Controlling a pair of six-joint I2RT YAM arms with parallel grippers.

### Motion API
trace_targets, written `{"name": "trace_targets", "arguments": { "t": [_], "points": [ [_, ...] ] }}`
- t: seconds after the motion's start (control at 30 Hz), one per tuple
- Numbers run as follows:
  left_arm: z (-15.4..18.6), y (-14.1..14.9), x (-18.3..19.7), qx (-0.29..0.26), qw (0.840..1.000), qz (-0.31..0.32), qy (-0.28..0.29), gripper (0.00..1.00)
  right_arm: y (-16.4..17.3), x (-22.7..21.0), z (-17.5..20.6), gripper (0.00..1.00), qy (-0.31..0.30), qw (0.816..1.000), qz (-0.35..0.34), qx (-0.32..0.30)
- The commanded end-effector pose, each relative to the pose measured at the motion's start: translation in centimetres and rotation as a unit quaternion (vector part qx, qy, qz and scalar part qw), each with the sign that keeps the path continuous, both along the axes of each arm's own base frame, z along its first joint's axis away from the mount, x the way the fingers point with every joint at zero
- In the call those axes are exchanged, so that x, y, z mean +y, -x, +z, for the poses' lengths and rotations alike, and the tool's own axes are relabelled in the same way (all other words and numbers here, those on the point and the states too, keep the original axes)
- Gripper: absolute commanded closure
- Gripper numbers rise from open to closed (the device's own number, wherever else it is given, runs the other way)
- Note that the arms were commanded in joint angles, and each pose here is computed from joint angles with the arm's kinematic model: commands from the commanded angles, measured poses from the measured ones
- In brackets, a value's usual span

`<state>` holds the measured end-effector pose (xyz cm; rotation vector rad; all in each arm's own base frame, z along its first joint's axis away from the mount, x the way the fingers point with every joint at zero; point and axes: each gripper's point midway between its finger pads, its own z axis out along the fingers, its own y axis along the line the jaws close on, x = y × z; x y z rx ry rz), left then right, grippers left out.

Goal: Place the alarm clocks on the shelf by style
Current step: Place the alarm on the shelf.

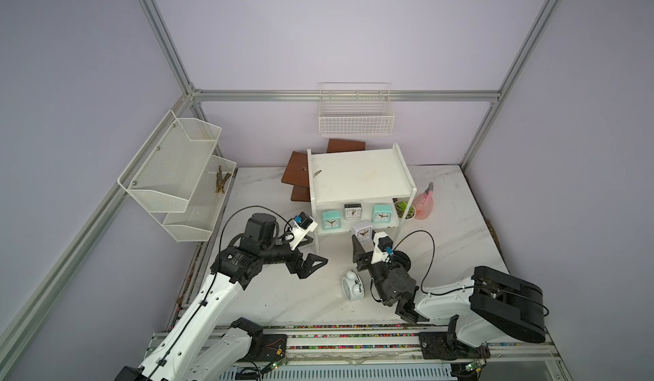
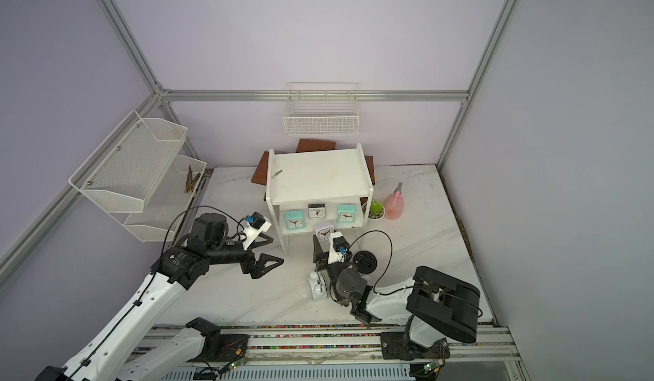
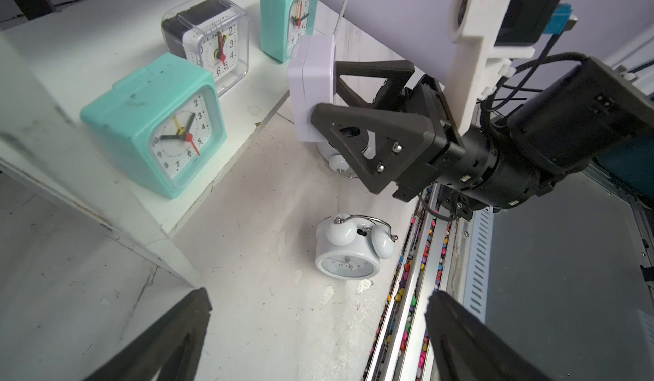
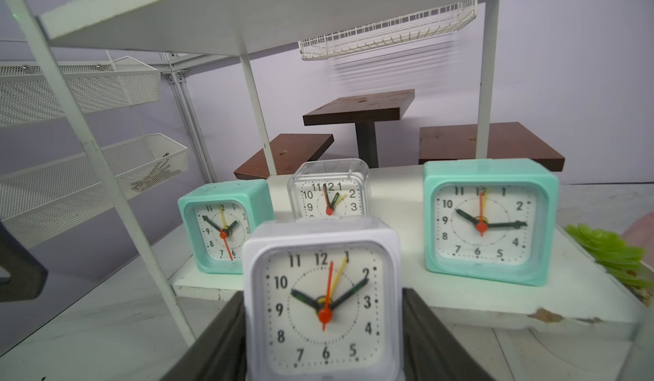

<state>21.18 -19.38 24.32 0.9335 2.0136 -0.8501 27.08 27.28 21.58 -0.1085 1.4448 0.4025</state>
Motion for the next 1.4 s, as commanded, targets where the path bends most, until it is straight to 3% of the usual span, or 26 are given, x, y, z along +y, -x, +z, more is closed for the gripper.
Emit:
{"name": "trace_targets", "arguments": {
  "t": [0.0,0.57,1.37],
  "points": [
    [1.0,-0.8,0.0,-0.038,0.999,0.001,0.007,0.02,-0.1,0.5,3.4,0.59,-0.050,0.997,-0.007,-0.053],
    [-0.2,-0.6,0.0,-0.031,1.000,-0.003,0.002,0.00,-2.3,2.3,1.5,0.59,-0.032,0.996,-0.067,-0.055],
    [-0.8,-0.5,0.0,-0.027,1.000,-0.007,-0.002,0.00,-3.6,1.6,0.3,0.59,0.001,0.990,-0.132,-0.043]
  ]
}}
